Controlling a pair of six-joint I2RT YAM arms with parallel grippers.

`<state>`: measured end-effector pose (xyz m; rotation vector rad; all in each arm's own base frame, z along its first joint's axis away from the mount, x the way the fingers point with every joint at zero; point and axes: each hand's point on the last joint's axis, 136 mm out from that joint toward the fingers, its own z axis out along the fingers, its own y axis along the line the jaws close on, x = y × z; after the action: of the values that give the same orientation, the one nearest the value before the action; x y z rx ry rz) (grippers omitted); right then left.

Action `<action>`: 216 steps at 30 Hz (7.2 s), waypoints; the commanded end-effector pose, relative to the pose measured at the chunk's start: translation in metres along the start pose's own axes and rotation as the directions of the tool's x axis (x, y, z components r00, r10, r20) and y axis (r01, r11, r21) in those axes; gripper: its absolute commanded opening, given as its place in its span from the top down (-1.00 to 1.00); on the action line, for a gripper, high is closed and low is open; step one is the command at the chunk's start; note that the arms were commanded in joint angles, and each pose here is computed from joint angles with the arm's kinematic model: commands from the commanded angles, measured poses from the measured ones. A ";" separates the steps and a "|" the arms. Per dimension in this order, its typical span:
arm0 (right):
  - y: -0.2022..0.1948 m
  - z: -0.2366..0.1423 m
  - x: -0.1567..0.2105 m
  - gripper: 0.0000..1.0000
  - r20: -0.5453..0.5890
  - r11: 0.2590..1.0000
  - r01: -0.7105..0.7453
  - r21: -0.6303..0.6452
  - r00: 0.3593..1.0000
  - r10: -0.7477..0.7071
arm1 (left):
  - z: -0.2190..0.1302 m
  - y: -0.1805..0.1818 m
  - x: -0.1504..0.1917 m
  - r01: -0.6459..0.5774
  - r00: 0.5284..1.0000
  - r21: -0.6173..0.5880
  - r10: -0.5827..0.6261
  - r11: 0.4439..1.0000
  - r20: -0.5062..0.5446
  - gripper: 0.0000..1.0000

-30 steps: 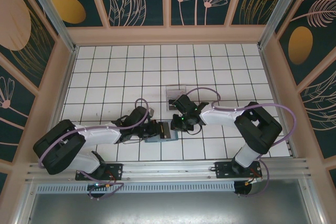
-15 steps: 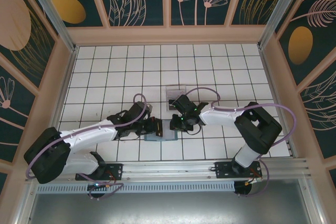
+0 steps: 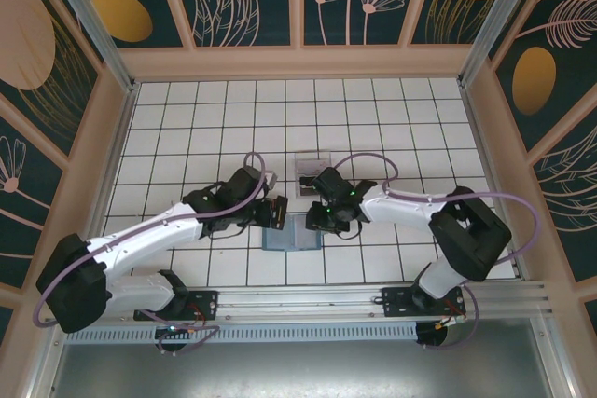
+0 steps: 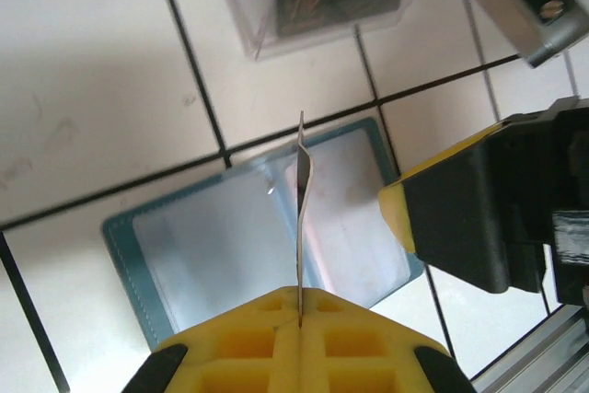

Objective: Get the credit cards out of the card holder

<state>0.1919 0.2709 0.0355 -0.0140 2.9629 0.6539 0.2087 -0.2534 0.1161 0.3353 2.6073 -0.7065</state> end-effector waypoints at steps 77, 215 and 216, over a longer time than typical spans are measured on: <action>-0.076 -0.104 -0.039 0.22 0.273 0.982 -0.190 0.012 0.945 0.179 | 0.123 -0.037 -0.133 -0.903 0.301 0.181 0.873 0.390 -0.383 0.30; 0.003 -0.056 -0.031 0.28 0.115 0.992 -0.009 -0.126 0.993 0.024 | 0.066 -0.047 0.029 0.104 0.994 0.007 -0.104 0.995 -0.027 0.76; 0.006 -0.052 -0.030 0.32 0.104 0.992 -0.006 -0.127 0.994 0.019 | 0.065 -0.048 0.029 0.111 0.994 0.036 -0.110 0.993 -0.023 0.75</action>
<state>0.2135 0.2415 0.0857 0.0314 2.8138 0.8000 0.1831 -0.3075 0.0536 0.2036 2.7452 -0.5968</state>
